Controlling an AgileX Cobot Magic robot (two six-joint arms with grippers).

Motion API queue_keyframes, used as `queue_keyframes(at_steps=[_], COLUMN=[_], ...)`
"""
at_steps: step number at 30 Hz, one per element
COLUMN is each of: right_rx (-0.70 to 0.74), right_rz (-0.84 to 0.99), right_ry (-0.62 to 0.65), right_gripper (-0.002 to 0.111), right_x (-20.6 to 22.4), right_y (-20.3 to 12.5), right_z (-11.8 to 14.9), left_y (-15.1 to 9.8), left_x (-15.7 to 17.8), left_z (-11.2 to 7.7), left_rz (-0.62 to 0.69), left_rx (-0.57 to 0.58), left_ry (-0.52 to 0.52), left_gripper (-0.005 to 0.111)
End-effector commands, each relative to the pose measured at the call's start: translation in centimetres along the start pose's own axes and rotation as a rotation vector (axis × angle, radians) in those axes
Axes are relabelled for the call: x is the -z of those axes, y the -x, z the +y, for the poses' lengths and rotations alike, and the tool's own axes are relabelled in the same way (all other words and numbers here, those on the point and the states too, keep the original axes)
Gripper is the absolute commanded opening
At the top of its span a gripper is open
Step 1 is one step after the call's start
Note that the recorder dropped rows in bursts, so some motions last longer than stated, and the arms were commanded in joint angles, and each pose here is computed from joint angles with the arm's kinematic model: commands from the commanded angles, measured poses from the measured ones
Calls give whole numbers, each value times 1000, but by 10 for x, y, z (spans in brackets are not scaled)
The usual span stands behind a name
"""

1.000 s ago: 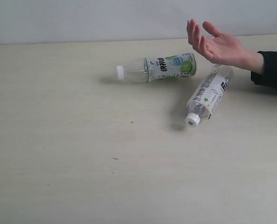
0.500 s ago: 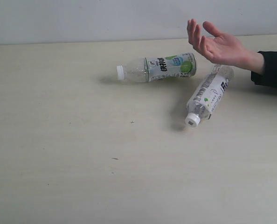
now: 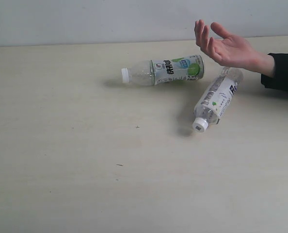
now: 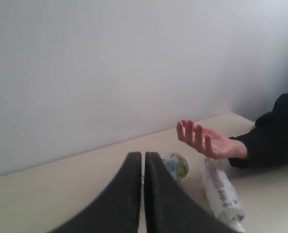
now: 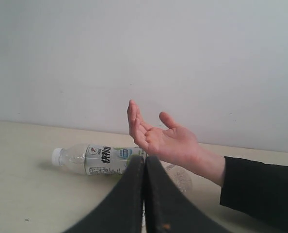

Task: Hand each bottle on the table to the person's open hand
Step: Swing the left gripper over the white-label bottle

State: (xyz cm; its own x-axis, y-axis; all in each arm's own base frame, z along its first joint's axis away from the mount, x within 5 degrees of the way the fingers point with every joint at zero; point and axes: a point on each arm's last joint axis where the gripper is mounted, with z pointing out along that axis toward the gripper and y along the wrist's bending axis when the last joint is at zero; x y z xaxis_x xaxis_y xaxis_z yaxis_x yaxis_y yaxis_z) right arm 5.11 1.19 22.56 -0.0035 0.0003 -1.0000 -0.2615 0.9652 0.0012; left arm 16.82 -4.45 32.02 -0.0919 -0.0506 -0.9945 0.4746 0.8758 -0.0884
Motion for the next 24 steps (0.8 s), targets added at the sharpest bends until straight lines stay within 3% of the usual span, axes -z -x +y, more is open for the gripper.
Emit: queue_keyframes(at_steps=[1, 4, 9, 12, 15, 18, 21, 24], right_rx=[-11, -11, -11, -11, -11, -11, -11, -11], right_rz=[-11, -11, -11, -11, -11, -11, -11, -11], right_ry=[8, 8, 8, 8, 8, 8, 8, 8], right_gripper=[0, 0, 0, 0, 0, 0, 0, 0], right_x=[0, 0, 0, 0, 0, 0, 0, 0], right_y=[-1, -1, -1, -1, -1, -1, -1, -1], right_z=[1, 1, 1, 1, 1, 1, 1, 1], left_y=[0, 1, 6, 7, 8, 4, 1, -4], left_x=[-11, -19, -28, -30, -30, -26, -21, -28], left_z=[6, 10, 24, 29, 34, 50, 79, 95], left_rz=[75, 128, 211, 226, 255, 343, 472, 549], left_rx=[-50, -99, -170, -389, -709, -914, -898, -701], left_ry=[-6, -7, 86, 97, 125, 261, 546, 692], left_gripper=[0, 0, 0, 0, 0, 0, 0, 0])
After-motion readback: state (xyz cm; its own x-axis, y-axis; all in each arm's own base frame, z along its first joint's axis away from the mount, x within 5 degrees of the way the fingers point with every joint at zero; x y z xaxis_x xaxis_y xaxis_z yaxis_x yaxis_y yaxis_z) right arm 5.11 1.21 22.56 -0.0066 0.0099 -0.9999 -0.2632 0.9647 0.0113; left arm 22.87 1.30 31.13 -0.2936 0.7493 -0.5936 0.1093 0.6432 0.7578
